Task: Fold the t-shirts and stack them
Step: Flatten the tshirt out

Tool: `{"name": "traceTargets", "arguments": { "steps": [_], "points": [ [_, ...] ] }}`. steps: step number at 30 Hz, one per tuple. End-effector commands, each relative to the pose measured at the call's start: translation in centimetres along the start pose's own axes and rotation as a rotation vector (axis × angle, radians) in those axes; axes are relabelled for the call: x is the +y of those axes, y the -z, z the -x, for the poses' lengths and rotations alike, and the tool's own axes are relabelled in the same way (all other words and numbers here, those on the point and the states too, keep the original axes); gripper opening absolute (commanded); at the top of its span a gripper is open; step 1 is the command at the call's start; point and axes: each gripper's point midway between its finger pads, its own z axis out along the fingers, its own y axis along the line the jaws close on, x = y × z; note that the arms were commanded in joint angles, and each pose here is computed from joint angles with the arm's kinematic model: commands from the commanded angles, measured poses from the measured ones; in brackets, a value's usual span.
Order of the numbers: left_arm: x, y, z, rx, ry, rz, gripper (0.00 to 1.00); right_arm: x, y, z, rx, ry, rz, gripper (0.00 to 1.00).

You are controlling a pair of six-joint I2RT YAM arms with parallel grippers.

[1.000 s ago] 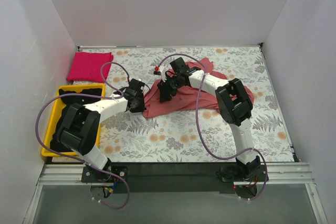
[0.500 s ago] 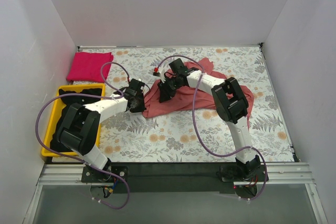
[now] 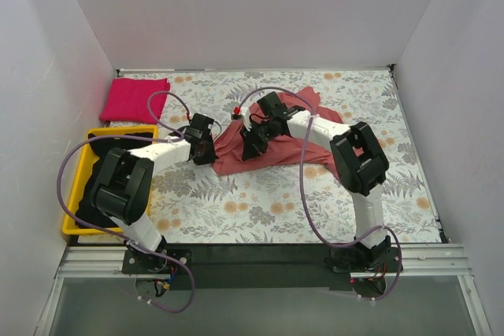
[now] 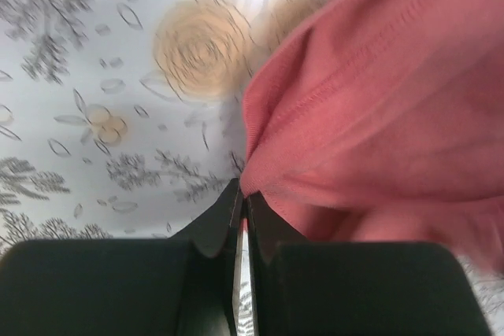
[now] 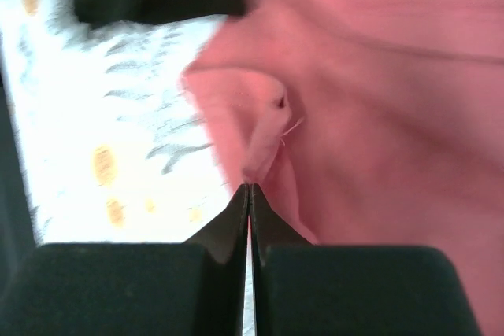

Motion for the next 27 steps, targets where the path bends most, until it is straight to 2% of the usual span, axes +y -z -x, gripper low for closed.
{"name": "traceTargets", "arguments": {
  "steps": [1,3,8,9,12,13,14,16,21,22,24,25,27],
  "points": [
    [0.5,-0.8,2.8,-0.035,0.081,0.002,0.00,6.7,1.2,0.7,-0.009,0.071,0.081,0.01],
    [0.8,-1.5,3.3,-0.028,0.094,0.010,0.00,9.1,1.3,0.0,0.005,0.086,0.105,0.01],
    [-0.3,-2.1,5.1,-0.041,0.094,-0.013,0.00,16.0,-1.6,-5.1,0.142,0.092,0.229,0.02],
    [-0.4,-2.4,5.1,-0.037,0.091,-0.010,0.00,16.7,-1.8,-6.2,0.168,0.082,0.246,0.05],
    [-0.2,-2.8,5.8,-0.046,0.084,-0.001,0.00,17.8,-1.8,-7.0,0.194,0.083,0.233,0.18],
    [-0.1,-3.0,6.0,-0.046,0.084,0.004,0.00,17.6,-1.6,-7.0,0.192,0.083,0.210,0.34],
    [0.0,-3.2,6.3,-0.050,0.082,0.005,0.00,17.5,-0.9,-6.4,0.176,0.101,0.173,0.42],
    [0.2,-3.9,7.5,-0.065,0.068,0.021,0.00,15.5,-0.1,-6.2,0.175,0.109,0.040,0.56],
    [-0.2,-5.8,11.4,-0.128,0.010,0.038,0.00,9.4,4.7,-5.0,0.112,0.015,-0.315,0.66],
    [-0.9,-5.6,13.7,-0.175,0.011,0.032,0.00,7.8,6.0,-5.6,0.100,-0.059,-0.385,0.70],
    [-0.7,-6.7,14.7,-0.186,0.010,0.048,0.00,5.3,9.0,-5.8,0.058,-0.131,-0.551,0.73],
    [-1.1,-6.4,16.7,-0.222,0.018,0.041,0.02,3.6,10.9,-6.3,0.024,-0.231,-0.624,0.74],
    [-0.8,-6.9,17.8,-0.236,0.023,0.054,0.08,2.2,13.7,-7.6,-0.026,-0.328,-0.707,0.75]
  ]
}}
